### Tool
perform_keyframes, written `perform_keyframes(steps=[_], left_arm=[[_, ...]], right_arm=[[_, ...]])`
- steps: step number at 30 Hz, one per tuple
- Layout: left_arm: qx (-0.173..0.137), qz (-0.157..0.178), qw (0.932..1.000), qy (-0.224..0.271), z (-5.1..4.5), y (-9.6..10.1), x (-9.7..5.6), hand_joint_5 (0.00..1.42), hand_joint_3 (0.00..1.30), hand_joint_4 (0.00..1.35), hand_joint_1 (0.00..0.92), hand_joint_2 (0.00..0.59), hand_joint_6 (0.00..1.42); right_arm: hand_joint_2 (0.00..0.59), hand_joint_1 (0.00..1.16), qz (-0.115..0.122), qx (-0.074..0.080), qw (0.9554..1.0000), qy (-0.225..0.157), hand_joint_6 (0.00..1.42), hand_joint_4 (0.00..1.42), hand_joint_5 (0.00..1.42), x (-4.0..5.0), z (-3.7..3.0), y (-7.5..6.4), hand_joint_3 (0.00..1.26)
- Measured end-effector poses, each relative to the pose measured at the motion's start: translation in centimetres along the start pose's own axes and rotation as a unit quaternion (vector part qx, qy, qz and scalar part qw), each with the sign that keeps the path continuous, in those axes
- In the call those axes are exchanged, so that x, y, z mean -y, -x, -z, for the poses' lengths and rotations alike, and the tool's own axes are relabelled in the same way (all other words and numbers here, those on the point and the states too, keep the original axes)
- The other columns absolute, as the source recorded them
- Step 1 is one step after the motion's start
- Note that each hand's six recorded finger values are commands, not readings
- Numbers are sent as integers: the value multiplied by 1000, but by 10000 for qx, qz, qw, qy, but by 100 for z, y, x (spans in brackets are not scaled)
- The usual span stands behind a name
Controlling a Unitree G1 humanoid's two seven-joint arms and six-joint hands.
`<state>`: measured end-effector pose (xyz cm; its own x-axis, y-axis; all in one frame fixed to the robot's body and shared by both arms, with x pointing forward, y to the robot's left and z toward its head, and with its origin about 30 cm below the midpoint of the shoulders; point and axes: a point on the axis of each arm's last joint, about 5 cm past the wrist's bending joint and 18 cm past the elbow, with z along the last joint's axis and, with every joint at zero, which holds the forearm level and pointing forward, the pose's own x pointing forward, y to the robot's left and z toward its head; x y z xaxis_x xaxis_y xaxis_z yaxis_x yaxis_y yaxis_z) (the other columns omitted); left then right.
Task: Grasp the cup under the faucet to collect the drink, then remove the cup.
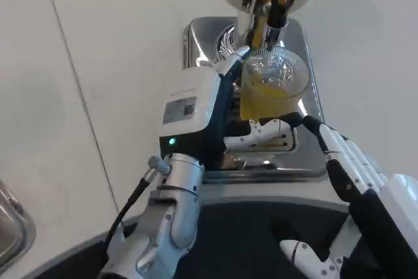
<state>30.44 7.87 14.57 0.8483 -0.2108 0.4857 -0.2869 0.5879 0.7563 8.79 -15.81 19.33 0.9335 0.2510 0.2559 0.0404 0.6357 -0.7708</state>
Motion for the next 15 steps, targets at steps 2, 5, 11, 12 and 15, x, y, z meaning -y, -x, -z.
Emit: perform_keyframes(steps=[2, 5, 11, 12, 15], left_arm=[[-42, -8, 10000, 3, -23, -3, 17, 845, 379, 505, 284, 8, 1075], [-116, 1, 9999, 15, -64, -10, 44, 867, 384, 519, 257, 0, 1098], [-322, -36, 9995, 52, -186, -45, 103, 853, 389, 528, 200, 0, 1087], [-324, -38, 9995, 52, -189, -47, 104, 854, 399, 527, 194, 0, 1088], [-412, -75, 9991, 39, -232, -68, 128, 1032, 557, 689, 299, 9, 1273]], right_arm=[[388, 432, -7, -15, 10000, -3, 29, 0, 0, 1, -1, 0, 0], [391, 433, -9, -23, 10000, 2, 30, 0, 0, 7, -3, 1, 0], [389, 450, 17, -152, 9999, -18, 54, 0, 0, 13, 11, -4, 0], [388, 452, 18, -154, 9999, -18, 56, 0, 0, 13, 11, -4, 0], [387, 458, 43, -174, 9998, -20, 71, 0, 0, 19, 15, -13, 0]])
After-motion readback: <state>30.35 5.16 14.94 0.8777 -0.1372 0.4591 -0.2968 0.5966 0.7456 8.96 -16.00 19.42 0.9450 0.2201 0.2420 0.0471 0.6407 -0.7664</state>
